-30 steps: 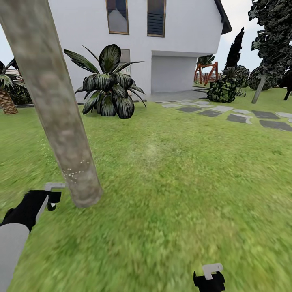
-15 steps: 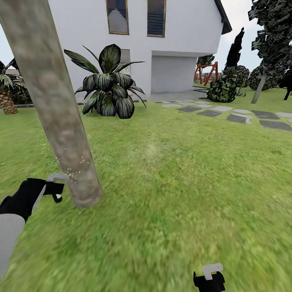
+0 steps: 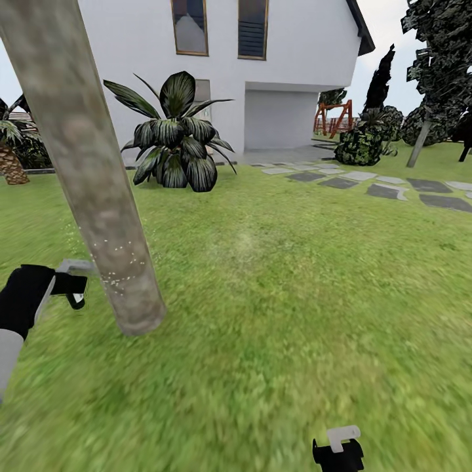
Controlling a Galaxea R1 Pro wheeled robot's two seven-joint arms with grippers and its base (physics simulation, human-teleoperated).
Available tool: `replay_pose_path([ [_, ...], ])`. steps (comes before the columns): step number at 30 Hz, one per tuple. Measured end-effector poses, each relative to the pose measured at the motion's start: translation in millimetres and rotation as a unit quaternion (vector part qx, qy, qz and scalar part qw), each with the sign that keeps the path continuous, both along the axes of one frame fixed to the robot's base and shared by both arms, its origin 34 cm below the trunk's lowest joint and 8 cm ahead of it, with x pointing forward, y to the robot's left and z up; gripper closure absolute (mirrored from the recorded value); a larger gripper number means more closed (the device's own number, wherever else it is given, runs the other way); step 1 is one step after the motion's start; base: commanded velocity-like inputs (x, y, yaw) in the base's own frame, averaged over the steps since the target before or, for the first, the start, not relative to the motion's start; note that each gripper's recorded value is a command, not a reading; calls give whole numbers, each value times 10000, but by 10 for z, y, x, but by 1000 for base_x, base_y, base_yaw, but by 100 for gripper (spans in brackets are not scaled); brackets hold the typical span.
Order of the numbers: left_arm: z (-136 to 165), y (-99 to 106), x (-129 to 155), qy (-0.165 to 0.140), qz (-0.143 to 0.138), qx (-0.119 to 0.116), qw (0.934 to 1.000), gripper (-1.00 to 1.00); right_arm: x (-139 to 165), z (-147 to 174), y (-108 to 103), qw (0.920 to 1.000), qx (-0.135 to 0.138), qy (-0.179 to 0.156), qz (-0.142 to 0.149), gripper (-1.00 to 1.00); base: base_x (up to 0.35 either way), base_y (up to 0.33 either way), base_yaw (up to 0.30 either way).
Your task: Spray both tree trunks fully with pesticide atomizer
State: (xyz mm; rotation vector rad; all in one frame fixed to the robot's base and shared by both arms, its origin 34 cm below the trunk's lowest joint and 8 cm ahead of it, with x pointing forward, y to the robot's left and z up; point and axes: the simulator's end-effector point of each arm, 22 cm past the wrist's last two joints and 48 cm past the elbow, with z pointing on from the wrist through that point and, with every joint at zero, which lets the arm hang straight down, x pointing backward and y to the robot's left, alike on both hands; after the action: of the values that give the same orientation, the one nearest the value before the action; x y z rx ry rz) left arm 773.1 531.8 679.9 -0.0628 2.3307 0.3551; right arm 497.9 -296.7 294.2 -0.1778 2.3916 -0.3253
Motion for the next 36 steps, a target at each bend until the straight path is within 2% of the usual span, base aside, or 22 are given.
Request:
replay_pose_path([
  [2,193,131,25,-81,100,69,9999,100,0,0,0,10000,-1,0,0,-100,0,0,0],
  [4,257,211,12,-110,152,88,9998,100,0,0,-1,10000,-1,0,-1,-100,0,0,0],
  [7,317,224,26,-161,165,81,9997,100,0,0,0,10000,0,1,0,-100,0,0,0],
  [10,654,184,115,-266,262,-18,9993,100,1,1,0,10000,-1,-2,0,-100,0,0,0],
  [12,764,209,126,-280,320,-32,9991,100,1,0,0,10000,0,0,0,-100,0,0,0],
  [15,718,211,107,-237,318,-23,9992,100,3,0,1,10000,1,-1,1,-100,0,0,0],
  [16,693,210,99,-212,313,-10,9993,100,2,0,1,10000,1,-1,1,-100,0,0,0],
  [17,470,203,15,19,278,111,9995,100,2,-1,1,10000,1,1,1,-100,0,0,0],
  [19,104,169,-142,352,204,210,9990,100,-2,-3,1,10000,2,4,1,-100,0,0,0],
  [22,-252,143,-317,649,160,234,9975,100,-2,-3,1,10000,2,3,2,-100,0,0,0],
  [26,-492,137,-397,655,-4,345,9973,100,-1,-1,1,10000,1,2,1,-100,0,0,0],
  [27,-636,140,-477,738,-29,362,9966,100,-1,-2,1,10000,2,3,2,-100,15,0,0],
  [29,-737,160,-541,830,-9,368,9959,100,-1,-1,1,10000,2,2,1,-100,80,-21,0],
  [36,-844,156,-598,935,19,336,9951,100,-2,1,0,10000,0,0,1,-100,210,-161,0],
])
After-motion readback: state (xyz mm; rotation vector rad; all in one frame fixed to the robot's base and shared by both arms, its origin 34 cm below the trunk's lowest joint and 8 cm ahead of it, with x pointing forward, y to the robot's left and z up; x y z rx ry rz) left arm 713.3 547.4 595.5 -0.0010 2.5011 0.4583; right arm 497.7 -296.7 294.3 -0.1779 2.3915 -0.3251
